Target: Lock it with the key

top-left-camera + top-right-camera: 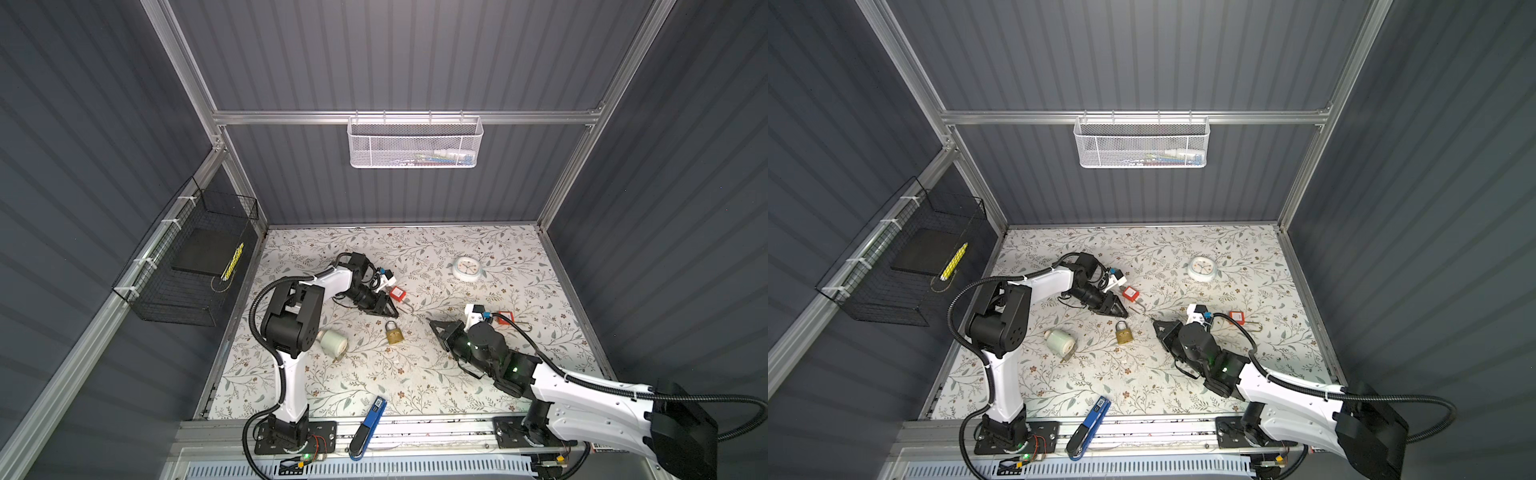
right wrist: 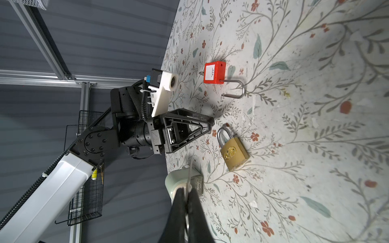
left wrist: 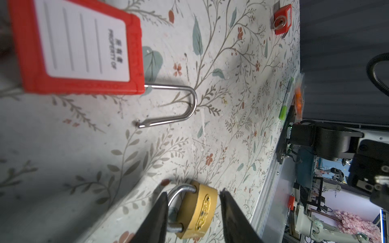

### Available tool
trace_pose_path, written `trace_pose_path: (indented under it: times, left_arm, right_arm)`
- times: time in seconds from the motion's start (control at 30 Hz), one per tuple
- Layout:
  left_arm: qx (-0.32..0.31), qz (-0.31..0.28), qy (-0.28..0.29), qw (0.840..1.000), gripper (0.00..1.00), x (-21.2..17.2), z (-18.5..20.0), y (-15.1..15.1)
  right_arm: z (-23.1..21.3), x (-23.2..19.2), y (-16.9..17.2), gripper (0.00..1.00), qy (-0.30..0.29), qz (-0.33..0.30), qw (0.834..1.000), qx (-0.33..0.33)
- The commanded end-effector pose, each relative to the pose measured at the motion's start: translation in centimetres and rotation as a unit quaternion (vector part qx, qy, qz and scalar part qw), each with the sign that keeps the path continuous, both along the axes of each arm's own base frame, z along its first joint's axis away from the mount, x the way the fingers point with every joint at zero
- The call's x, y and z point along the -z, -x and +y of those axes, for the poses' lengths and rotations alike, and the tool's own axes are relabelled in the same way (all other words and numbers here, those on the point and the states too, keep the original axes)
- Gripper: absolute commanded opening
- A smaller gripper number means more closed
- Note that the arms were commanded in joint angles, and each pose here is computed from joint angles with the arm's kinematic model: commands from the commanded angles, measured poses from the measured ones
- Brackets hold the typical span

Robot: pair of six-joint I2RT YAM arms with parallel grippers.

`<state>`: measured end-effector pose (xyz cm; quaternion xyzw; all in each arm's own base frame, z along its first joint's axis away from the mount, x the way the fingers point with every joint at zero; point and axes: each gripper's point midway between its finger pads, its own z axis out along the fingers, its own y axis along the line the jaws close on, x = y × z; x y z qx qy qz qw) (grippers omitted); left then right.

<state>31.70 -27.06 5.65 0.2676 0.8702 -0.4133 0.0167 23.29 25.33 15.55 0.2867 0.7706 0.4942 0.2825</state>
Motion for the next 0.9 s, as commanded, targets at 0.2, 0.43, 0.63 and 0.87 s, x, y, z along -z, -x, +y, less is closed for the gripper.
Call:
trace_pose_path:
  times: [0.2,0.43,0.63,0.87]
  left_arm:
    - [-0.058,-0.032,-0.048,0.997,0.50,-1.7,1.2,-0.7]
    - [-0.111,-0.010,-0.071,0.991,0.61,-1.0,2.9,1.5]
    - [-0.128,0.008,-0.064,0.990,0.67,-0.8,3.0,2.9]
    - [-0.124,0.027,-0.049,0.991,0.68,-0.2,2.3,3.7]
  right_arm:
    - [-0.1,0.7,-0.5,0.00,-0.011,0.014,0.999,0.037]
    - [-0.2,0.7,-0.6,0.00,-0.010,0.010,0.999,0.037]
    - [-0.4,0.9,-0.6,0.00,-0.015,0.006,0.999,0.041]
    - [-0.5,0.7,-0.5,0.00,-0.016,0.000,0.999,0.038]
